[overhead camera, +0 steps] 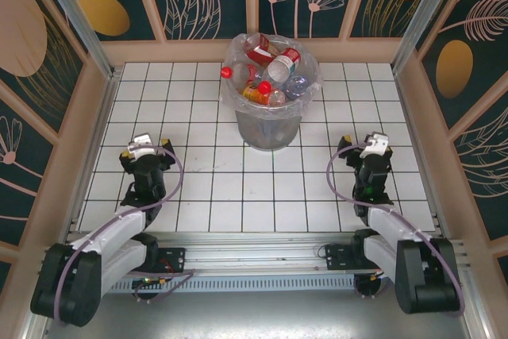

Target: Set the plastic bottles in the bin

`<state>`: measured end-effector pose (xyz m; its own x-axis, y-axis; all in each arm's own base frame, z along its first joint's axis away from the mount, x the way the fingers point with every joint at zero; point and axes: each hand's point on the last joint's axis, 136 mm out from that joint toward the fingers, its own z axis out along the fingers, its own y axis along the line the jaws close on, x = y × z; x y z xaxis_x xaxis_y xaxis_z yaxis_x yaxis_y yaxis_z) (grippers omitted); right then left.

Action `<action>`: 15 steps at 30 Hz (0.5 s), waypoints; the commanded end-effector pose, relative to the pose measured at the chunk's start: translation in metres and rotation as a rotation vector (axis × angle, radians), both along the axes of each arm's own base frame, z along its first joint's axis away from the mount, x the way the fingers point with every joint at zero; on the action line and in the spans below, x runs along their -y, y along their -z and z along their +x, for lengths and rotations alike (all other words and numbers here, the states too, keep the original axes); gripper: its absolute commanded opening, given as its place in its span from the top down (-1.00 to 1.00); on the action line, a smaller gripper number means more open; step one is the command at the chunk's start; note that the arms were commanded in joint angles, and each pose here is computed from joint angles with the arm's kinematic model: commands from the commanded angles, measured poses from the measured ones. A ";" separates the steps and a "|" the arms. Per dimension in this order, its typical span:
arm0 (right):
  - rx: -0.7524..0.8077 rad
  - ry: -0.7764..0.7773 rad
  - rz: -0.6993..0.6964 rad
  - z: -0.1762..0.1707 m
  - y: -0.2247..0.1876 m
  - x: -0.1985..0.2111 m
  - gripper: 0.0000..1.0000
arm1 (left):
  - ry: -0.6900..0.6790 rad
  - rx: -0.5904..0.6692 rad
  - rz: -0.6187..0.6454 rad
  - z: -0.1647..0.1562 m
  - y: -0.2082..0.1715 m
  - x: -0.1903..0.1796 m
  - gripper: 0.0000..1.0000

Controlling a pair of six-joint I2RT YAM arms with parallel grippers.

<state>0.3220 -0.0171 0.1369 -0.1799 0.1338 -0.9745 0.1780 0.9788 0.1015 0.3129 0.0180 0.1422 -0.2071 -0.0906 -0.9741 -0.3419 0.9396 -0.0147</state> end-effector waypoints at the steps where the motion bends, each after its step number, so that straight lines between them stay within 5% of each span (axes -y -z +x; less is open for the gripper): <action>1: 0.120 -0.031 0.005 0.010 -0.019 -0.004 -0.98 | 0.027 0.174 0.012 0.007 -0.029 -0.002 -0.97; 15: 0.104 -0.096 -0.017 0.045 0.008 -0.006 -0.98 | 0.129 0.252 0.027 0.033 -0.020 -0.005 -0.97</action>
